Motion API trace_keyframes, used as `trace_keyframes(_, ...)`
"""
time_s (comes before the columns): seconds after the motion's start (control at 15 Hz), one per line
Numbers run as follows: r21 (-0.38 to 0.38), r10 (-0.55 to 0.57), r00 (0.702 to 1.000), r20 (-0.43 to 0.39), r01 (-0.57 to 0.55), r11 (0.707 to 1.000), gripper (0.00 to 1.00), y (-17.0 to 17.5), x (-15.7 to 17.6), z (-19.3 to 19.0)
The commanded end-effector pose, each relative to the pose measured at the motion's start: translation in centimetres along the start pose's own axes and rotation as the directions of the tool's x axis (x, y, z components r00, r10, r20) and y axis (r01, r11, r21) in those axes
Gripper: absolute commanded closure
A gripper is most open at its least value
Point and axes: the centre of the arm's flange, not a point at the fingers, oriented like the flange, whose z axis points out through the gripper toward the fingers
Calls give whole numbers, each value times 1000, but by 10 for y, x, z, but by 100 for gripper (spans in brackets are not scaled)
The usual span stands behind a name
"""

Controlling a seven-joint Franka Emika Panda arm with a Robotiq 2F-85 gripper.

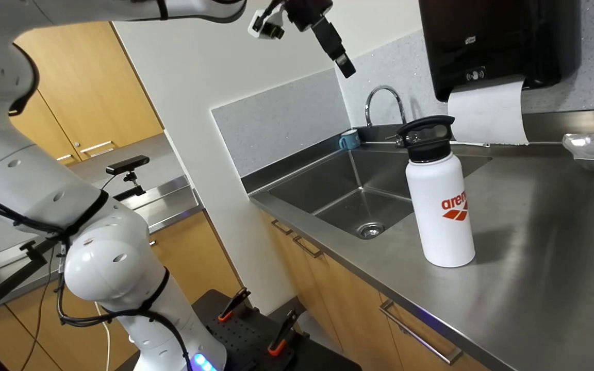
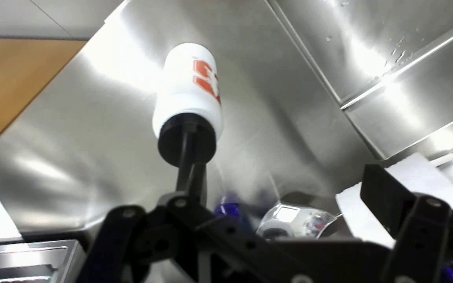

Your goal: Put the lid on the counter

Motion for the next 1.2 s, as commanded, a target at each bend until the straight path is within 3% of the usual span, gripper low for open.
trace_keyframes(0.0,-52,194,981,-9,-194,980,0,34,18,21)
trace_keyframes(0.2,-77,341,940,-9,-340,937,0,55,30,43)
trace_keyframes(0.4,-86,409,912,-3,-408,909,0,61,40,66)
trace_keyframes(1.13,-143,387,922,30,-379,914,0,53,56,120)
